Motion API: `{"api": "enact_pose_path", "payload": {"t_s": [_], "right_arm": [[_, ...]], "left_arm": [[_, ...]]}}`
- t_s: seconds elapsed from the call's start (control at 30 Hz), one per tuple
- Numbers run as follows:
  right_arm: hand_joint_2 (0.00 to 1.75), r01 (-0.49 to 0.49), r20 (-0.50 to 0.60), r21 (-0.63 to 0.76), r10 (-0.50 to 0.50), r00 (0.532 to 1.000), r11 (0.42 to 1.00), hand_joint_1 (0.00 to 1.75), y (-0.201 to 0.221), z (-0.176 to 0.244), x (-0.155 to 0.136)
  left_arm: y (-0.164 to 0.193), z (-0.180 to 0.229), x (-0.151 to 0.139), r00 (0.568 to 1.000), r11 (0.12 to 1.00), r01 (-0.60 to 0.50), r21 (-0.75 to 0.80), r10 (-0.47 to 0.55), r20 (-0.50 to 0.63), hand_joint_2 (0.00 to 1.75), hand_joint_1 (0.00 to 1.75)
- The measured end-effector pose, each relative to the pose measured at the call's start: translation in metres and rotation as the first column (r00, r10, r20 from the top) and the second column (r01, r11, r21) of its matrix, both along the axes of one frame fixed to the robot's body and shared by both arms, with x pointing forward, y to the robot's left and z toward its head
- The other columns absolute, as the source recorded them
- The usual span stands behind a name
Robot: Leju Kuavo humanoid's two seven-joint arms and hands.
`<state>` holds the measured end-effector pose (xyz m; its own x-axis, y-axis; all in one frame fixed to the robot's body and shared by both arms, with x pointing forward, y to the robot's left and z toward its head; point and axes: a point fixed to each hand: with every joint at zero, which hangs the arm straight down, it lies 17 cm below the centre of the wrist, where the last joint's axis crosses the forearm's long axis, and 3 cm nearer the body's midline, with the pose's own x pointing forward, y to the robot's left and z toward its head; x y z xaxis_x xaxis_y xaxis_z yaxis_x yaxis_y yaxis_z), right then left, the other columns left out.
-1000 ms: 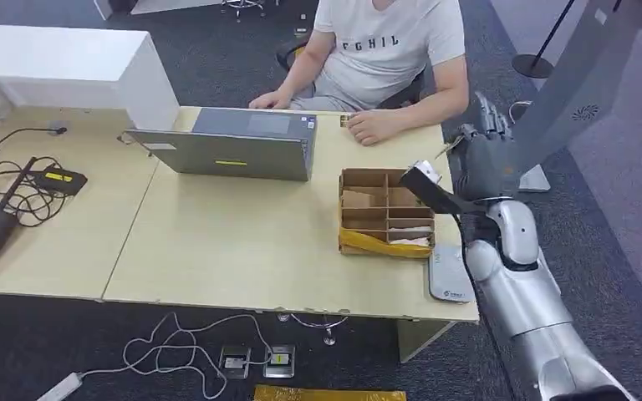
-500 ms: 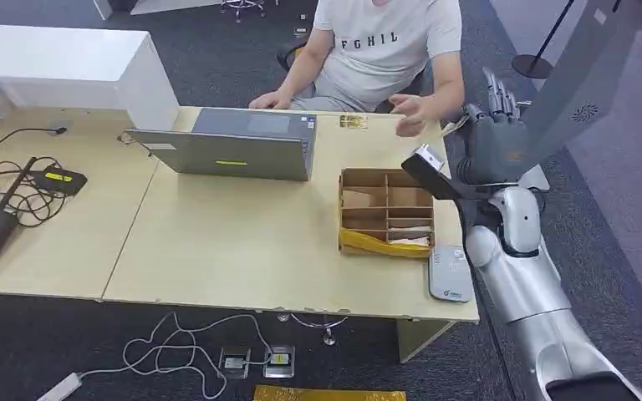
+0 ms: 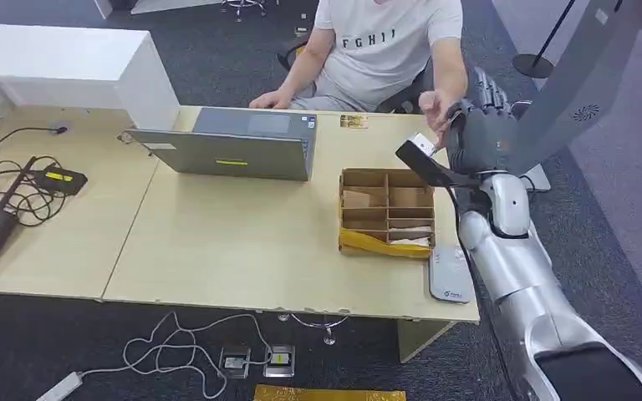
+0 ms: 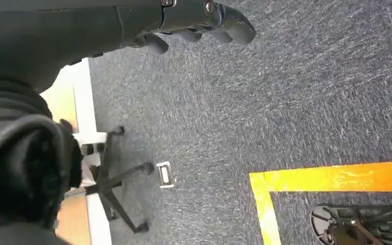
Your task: Pass the card to the sensor for recognition and then transmit it.
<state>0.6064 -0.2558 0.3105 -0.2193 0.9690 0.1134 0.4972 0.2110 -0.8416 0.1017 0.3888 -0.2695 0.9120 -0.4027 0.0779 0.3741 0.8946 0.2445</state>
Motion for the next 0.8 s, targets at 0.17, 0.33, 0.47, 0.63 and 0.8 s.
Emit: {"api": "enact_pose_path", "payload": {"t_s": [0.17, 0.33, 0.47, 0.63, 0.8], "right_arm": [[1.75, 0.019, -0.016, -0.014, -0.019, 1.0, 1.0, 1.75, -0.006, -0.007, 0.005], [1.75, 0.032, -0.04, -0.019, -0.033, 0.999, 0.999, 1.75, -0.011, -0.018, 0.007], [1.75, 0.049, -0.035, -0.034, -0.05, 0.998, 0.998, 1.75, -0.015, -0.021, 0.007], [1.75, 0.056, -0.042, -0.037, -0.058, 0.997, 0.998, 1.59, -0.018, -0.026, 0.008], [1.75, 0.067, -0.031, -0.049, -0.069, 0.997, 0.997, 0.0, -0.021, -0.027, 0.007]], "left_arm": [[-0.001, 0.0, 0.0, 1.0, 1.0, 0.009, -0.004, -0.009, 0.001, 0.0, 0.0], [-0.001, 0.0, 0.0, 1.0, 1.0, 0.013, -0.005, -0.013, 0.003, 0.0, 0.0], [-0.001, 0.0, 0.0, 1.0, 1.0, 0.019, -0.004, -0.019, 0.002, 0.0, 0.0], [-0.001, 0.0, 0.0, 1.0, 1.0, 0.02, -0.003, -0.02, 0.002, 0.0, 0.0], [-0.001, 0.0, 0.0, 1.0, 1.0, 0.023, -0.003, -0.023, 0.002, 0.0, 0.0]]}}
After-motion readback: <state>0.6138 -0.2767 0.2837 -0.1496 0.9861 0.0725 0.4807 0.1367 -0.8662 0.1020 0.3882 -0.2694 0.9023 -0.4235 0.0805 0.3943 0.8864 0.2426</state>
